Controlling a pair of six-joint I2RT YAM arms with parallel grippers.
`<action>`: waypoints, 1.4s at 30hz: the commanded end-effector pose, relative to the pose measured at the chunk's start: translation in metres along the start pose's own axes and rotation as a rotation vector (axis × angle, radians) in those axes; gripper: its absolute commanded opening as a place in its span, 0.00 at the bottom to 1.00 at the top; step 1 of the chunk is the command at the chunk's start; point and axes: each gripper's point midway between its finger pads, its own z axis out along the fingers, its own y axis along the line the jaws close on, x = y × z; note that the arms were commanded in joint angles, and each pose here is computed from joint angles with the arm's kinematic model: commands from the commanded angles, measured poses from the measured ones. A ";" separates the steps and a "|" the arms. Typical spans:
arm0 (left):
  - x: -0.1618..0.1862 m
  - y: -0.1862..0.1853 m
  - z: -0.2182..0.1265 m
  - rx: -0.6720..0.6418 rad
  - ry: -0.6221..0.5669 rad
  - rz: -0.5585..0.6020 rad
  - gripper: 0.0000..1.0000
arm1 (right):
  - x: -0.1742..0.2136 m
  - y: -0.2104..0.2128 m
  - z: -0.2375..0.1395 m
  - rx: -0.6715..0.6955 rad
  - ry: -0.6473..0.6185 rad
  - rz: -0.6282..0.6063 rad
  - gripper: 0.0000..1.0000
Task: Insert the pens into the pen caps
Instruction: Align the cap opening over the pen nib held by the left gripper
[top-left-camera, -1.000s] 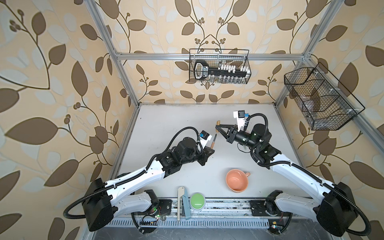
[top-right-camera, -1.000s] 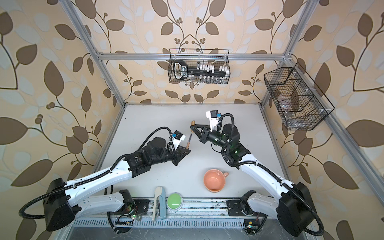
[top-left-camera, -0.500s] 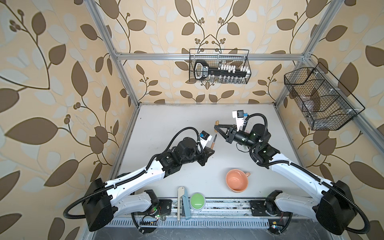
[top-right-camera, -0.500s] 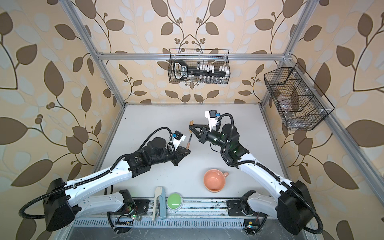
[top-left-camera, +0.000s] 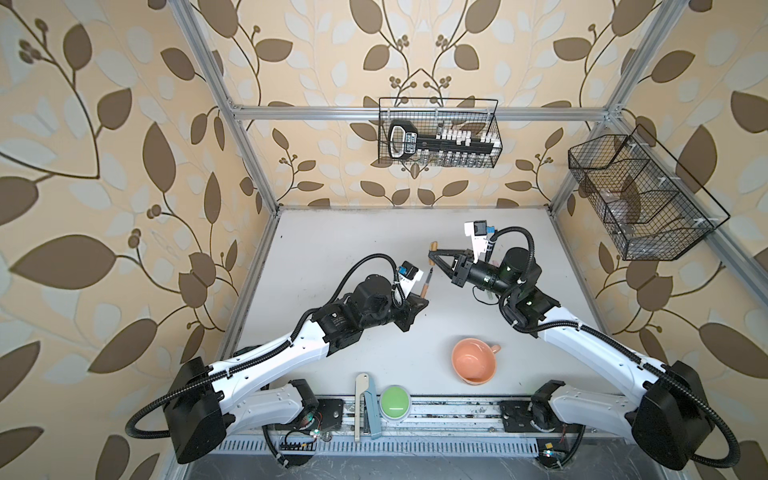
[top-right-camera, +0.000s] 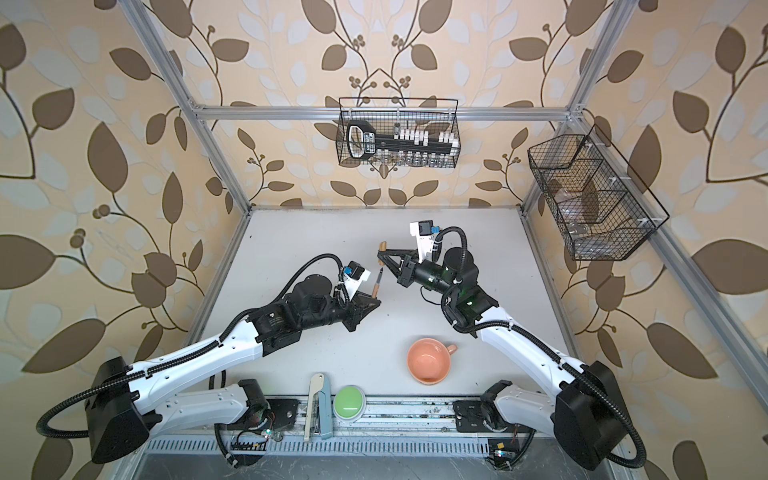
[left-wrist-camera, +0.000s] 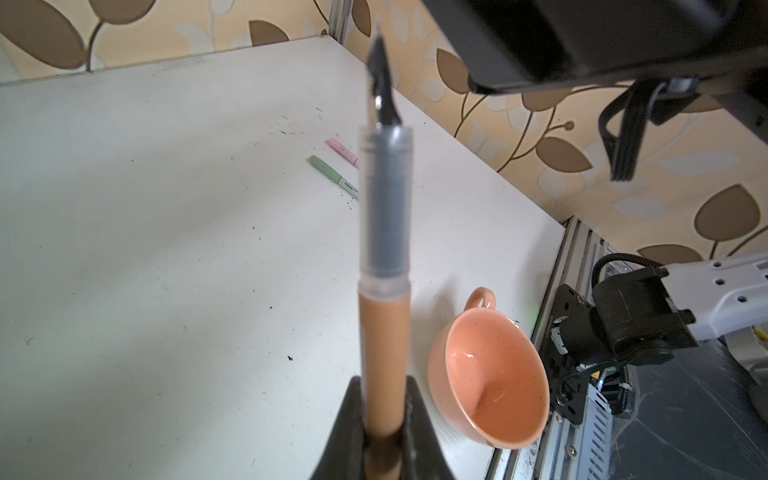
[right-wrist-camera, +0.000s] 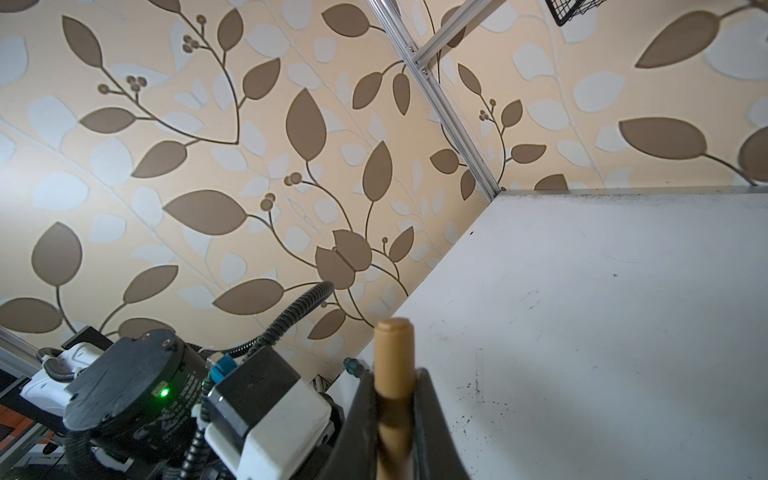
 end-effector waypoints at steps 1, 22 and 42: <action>-0.024 -0.010 -0.013 0.013 -0.081 0.033 0.01 | 0.005 0.006 -0.001 -0.036 0.009 0.017 0.02; -0.021 -0.007 -0.006 0.006 -0.064 0.038 0.00 | 0.002 0.016 -0.001 -0.083 0.008 0.028 0.02; -0.025 -0.005 -0.012 -0.009 -0.096 0.038 0.00 | 0.019 0.007 -0.001 -0.070 0.035 0.051 0.01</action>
